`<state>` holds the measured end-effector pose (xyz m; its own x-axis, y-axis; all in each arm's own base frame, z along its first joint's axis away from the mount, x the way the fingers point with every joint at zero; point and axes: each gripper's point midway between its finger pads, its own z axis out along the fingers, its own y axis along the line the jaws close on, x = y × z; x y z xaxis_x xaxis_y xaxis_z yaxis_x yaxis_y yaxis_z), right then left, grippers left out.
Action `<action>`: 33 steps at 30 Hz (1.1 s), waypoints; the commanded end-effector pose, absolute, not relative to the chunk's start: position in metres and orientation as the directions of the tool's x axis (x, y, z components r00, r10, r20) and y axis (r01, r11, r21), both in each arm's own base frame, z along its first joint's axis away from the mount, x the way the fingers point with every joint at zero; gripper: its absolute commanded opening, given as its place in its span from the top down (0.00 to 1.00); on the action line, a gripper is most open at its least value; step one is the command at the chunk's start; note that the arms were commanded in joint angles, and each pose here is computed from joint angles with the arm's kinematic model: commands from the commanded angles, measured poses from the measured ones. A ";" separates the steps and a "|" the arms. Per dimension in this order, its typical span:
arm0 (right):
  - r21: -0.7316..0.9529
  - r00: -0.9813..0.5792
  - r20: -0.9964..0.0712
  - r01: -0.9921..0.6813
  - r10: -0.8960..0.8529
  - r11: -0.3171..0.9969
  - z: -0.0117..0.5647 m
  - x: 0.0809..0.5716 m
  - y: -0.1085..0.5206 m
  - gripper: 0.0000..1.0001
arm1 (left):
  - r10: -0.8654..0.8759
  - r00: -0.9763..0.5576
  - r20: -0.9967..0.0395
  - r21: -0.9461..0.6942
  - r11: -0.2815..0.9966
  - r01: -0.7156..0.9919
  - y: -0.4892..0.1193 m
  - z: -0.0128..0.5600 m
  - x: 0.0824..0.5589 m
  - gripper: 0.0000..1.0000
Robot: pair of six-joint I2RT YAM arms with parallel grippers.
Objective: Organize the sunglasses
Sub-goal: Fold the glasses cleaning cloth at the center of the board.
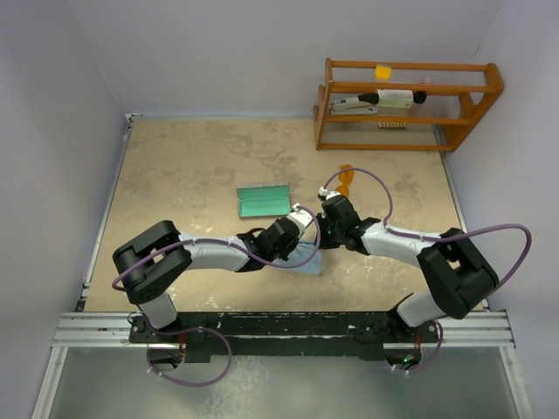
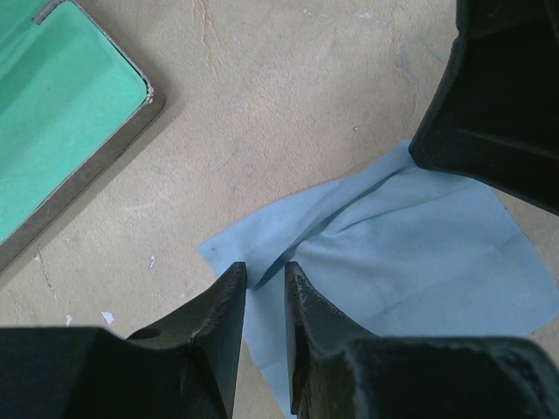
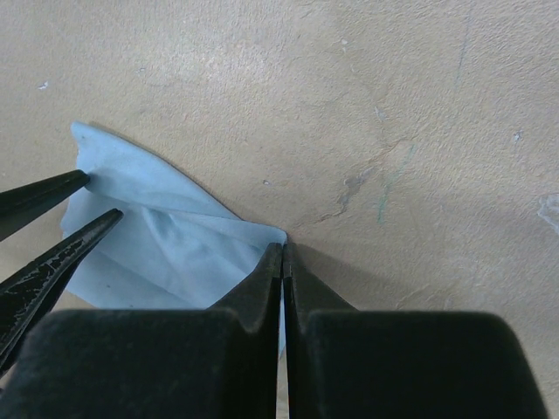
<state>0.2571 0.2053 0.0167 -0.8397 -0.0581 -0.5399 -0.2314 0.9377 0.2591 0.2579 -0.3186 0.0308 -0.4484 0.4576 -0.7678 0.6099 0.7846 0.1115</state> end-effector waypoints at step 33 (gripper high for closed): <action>0.270 -0.838 -0.543 -0.234 -0.053 0.934 0.019 0.259 0.210 1.00 | 0.436 -0.391 -0.810 0.175 0.817 0.549 -0.325 0.047 0.281 0.77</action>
